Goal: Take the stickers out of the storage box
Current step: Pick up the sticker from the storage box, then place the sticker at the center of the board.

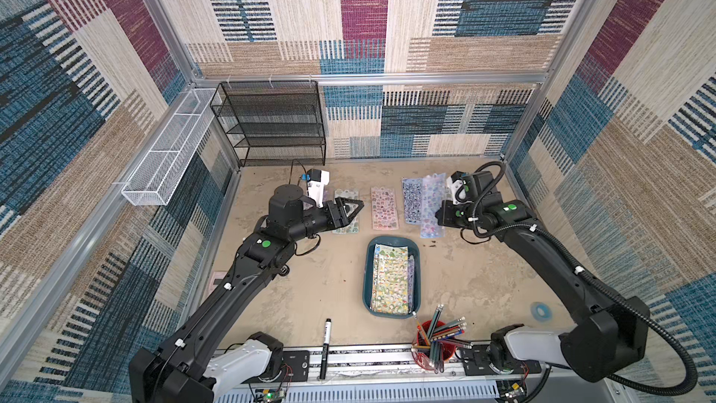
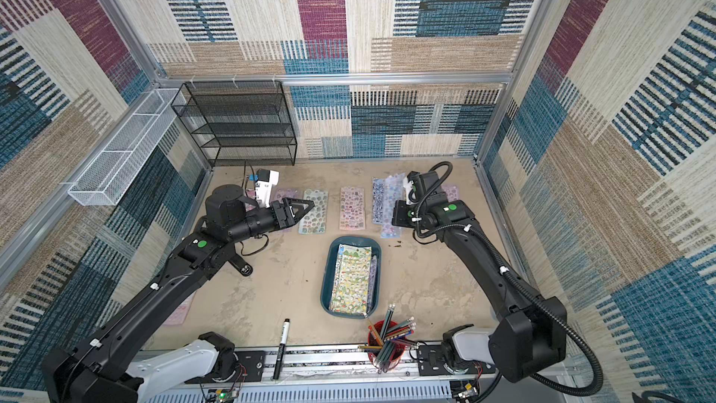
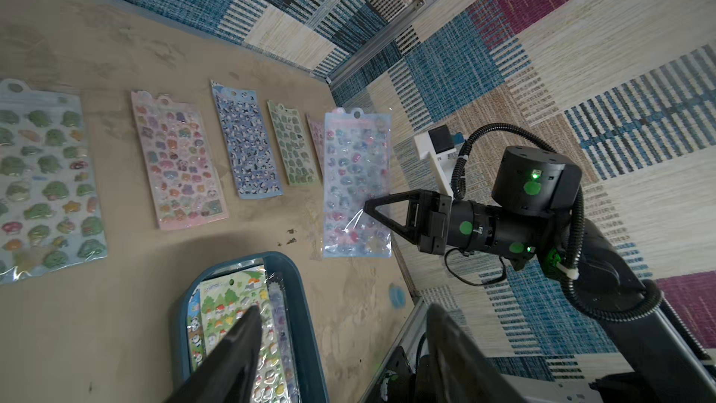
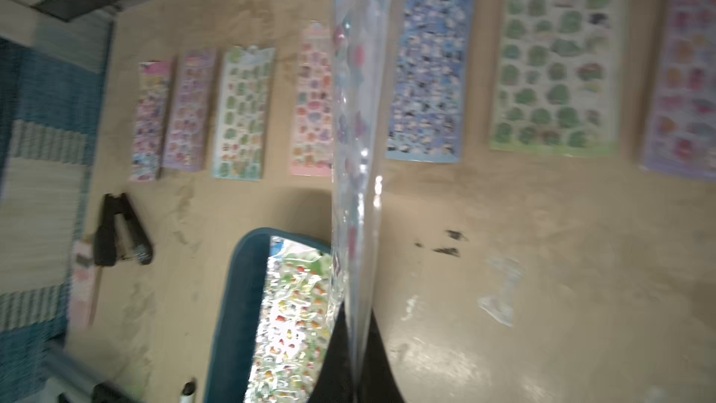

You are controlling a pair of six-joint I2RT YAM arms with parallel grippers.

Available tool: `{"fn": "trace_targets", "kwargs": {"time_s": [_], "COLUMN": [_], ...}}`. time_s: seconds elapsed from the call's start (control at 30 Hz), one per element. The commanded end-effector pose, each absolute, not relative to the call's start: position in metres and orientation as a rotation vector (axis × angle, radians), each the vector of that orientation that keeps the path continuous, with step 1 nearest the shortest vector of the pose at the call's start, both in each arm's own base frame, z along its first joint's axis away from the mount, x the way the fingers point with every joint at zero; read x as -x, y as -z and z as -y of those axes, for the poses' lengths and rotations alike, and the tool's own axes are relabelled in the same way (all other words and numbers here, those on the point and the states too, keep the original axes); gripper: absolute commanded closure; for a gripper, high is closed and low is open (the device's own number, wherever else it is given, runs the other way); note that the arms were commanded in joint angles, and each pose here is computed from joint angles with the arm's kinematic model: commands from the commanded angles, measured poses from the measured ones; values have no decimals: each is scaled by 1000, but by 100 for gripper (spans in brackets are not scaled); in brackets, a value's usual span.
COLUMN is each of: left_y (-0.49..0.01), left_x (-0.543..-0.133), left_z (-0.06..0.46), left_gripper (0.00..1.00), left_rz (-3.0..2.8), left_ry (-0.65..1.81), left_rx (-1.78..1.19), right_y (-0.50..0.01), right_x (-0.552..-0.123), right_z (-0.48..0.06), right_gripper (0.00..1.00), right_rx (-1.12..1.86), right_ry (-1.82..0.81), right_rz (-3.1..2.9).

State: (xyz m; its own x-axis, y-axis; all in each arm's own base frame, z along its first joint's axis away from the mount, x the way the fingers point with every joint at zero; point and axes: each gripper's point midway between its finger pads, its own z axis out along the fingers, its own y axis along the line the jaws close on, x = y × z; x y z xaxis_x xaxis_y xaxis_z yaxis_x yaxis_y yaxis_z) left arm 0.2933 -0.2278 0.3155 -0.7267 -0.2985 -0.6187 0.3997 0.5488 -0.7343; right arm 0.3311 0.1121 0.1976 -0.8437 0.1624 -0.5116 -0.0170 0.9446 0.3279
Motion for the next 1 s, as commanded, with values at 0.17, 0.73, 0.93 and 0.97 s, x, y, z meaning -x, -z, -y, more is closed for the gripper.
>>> {"fn": "trace_targets", "kwargs": {"time_s": [0.17,0.73,0.93,0.97], "left_y": [-287,-280,-274,-273], "left_x": [-293,-289,-290,-290], "left_z": [219,231,236,236], "left_gripper": [32,32,33,34], "left_rz": [-2107,-2101,-2114,-2114], "left_ry": [1101,1218,1257,1260], "left_rx": [-116,-154,-150,-148], "right_y": [-166,-116,-92,-85], "right_x": [-307,-315,-324,-325], "right_z": [-13,95,92,89], "right_gripper": [100,100,100,100], "right_rx": [-401,-700,-687,-682], "right_ry": [-17,297,232,214], "right_rz": [-2675,-2875,-3002,-3029]}}
